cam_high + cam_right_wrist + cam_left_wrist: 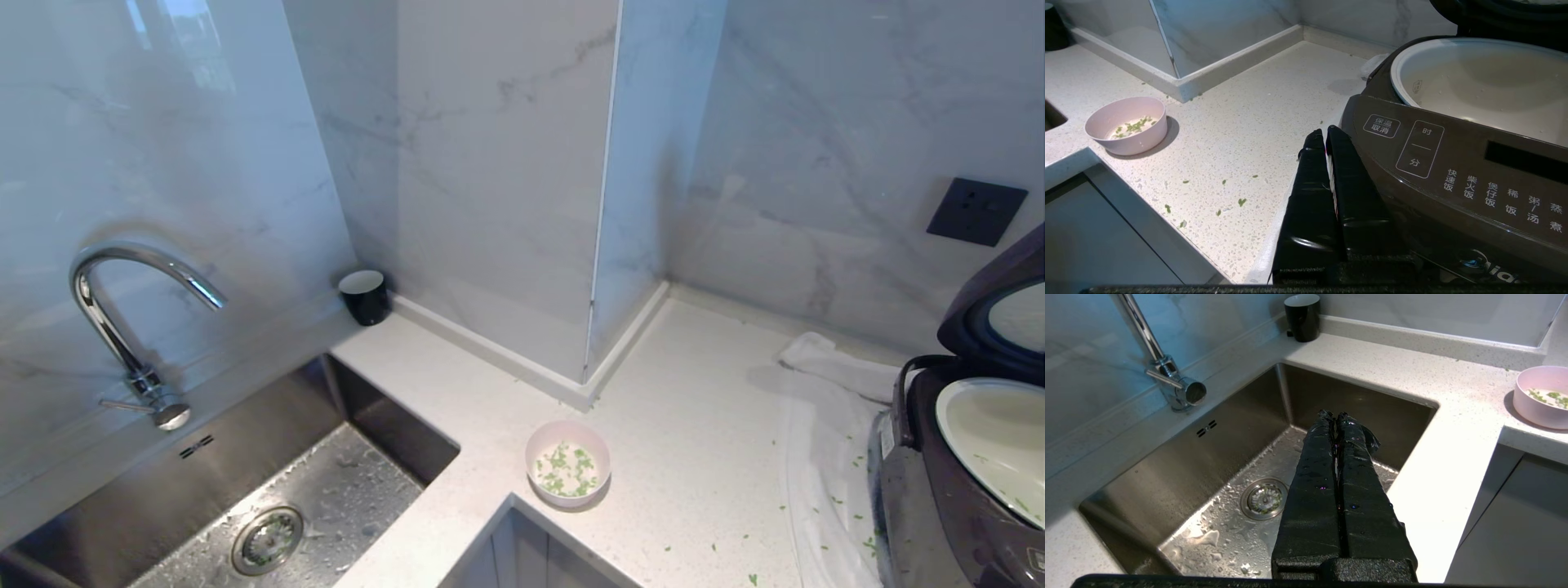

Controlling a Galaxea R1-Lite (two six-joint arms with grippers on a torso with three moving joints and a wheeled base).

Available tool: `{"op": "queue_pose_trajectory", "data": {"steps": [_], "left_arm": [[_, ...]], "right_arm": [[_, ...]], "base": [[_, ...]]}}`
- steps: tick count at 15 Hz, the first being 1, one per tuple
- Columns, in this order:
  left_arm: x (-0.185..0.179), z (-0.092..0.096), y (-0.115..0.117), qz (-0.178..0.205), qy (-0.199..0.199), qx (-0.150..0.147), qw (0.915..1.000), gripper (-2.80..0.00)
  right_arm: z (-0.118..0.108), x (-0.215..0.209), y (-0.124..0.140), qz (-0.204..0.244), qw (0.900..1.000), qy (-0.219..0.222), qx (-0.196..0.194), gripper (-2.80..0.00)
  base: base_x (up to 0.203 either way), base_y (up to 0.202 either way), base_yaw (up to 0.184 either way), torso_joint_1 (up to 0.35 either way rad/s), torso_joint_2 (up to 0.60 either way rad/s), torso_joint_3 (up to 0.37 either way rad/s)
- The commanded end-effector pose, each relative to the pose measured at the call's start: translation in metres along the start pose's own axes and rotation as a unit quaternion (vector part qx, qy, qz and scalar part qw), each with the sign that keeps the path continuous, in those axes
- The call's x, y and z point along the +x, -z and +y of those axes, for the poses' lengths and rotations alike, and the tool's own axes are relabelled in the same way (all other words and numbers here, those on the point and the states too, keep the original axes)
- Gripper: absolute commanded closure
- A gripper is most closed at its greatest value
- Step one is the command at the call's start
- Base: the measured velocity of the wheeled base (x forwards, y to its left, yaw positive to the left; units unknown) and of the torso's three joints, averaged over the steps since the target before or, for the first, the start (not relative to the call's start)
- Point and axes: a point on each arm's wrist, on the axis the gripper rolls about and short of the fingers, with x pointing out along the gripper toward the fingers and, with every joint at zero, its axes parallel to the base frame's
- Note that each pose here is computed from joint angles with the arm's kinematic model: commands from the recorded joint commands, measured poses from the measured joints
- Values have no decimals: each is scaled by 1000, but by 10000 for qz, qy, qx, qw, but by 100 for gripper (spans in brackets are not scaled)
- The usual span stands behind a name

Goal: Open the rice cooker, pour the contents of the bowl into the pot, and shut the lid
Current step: Pour the water from the bowl into the rice cooker

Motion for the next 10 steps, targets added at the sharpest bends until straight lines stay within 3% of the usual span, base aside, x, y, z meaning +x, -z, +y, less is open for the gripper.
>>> {"op": "queue_pose_trajectory", "data": {"steps": [1, 10], "left_arm": [[0, 0, 0, 23, 4, 15, 10000, 0], [0, 0, 0, 4, 35, 41, 10000, 0]], "right_arm": [[0, 0, 0, 0, 10000, -3, -2, 0], [0, 0, 0, -24, 10000, -2, 5, 0]], "base": [[0, 0, 0, 0, 0, 0], [0, 0, 0, 0, 0, 0]]}}
